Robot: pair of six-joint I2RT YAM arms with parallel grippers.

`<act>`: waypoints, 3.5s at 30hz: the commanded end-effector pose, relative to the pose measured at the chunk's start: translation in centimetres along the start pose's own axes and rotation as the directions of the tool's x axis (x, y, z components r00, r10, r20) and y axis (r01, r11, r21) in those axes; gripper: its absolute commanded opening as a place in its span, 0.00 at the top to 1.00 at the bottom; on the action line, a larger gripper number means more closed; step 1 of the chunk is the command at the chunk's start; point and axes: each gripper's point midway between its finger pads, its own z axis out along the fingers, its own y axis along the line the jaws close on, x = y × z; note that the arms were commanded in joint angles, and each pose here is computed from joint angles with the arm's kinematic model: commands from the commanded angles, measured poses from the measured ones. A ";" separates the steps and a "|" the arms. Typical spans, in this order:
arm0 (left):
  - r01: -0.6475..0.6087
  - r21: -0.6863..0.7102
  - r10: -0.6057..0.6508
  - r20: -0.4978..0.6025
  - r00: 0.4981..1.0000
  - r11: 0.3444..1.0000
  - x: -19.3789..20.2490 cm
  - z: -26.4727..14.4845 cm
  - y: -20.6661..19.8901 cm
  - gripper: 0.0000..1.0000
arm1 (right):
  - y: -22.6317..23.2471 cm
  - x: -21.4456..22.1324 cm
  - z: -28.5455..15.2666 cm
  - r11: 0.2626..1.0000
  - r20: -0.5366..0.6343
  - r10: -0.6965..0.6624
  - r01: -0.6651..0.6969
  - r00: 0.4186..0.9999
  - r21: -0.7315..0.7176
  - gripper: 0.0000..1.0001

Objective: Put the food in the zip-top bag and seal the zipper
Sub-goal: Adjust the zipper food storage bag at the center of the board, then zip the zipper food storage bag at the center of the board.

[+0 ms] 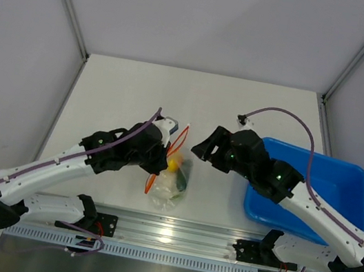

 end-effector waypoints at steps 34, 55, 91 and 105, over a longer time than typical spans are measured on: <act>-0.222 0.784 0.100 0.202 0.974 0.580 2.7 -18.2 -10.7 0.99 | 3.9 0.7 -10.3 0.392 0.182 -0.615 0.497 0.767 -0.774 0.14; -0.259 0.867 0.084 0.247 0.965 0.426 2.2 -22.0 -12.5 0.99 | 9.4 2.9 -12.5 0.096 0.305 -0.627 0.460 0.716 -0.883 0.18; -0.156 0.681 0.021 0.202 0.979 0.716 2.6 -16.0 -8.3 0.93 | 10.1 3.8 -14.6 0.137 0.246 -0.580 0.391 0.777 -0.910 1.00; -0.152 0.596 0.019 0.223 0.975 0.788 1.0 -13.0 -7.5 0.44 | 6.0 7.9 -11.9 0.373 0.044 -0.604 0.331 0.796 -0.867 1.00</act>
